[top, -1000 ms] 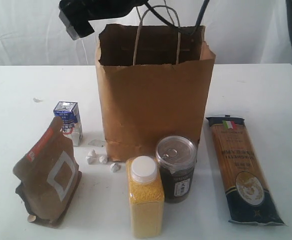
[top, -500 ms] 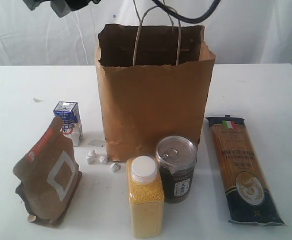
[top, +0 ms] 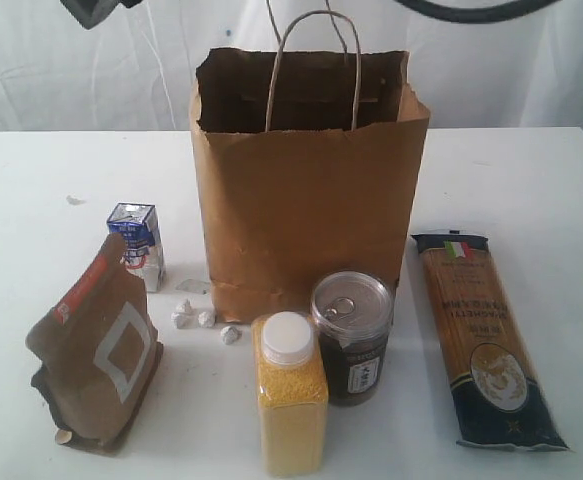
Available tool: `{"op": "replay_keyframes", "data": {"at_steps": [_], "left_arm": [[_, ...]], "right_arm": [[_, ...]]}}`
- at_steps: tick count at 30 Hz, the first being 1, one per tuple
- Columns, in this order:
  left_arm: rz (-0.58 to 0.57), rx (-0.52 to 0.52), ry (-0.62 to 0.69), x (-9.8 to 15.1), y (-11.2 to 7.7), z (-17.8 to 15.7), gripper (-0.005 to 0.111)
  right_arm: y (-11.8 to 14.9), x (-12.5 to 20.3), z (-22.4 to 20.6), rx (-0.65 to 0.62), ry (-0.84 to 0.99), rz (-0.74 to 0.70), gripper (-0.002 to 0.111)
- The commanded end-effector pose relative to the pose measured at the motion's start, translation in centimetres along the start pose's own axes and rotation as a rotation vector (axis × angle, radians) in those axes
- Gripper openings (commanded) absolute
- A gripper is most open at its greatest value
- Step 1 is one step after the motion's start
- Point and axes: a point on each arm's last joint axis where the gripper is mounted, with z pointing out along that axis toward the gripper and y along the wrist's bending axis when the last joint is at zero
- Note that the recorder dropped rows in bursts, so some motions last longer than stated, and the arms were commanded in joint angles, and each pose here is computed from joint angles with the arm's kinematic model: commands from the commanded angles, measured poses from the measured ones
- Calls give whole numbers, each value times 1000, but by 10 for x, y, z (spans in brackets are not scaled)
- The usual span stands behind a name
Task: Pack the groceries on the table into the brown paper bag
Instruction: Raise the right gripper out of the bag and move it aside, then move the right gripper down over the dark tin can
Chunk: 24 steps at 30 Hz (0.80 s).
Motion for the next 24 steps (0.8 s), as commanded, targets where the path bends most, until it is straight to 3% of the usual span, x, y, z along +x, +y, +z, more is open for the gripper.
{"op": "replay_keyframes", "data": {"at_steps": [1, 7, 16, 18, 21, 24], "left_arm": [[-2, -1, 0, 1, 0, 0, 0], [-2, -1, 0, 1, 0, 0, 0], [-2, -1, 0, 1, 0, 0, 0], [-2, -1, 0, 1, 0, 0, 0], [-2, -1, 0, 1, 0, 0, 0], [-2, -1, 0, 1, 0, 0, 0]], "right_arm": [[12, 16, -17, 2, 31, 26, 27], [14, 47, -28, 4, 99, 69, 27], [22, 125, -6, 3, 303, 164, 30], [25, 144, 5, 7, 350, 197, 39], [27, 164, 19, 22, 389, 264, 64], [29, 176, 30, 27, 392, 294, 79]]}}
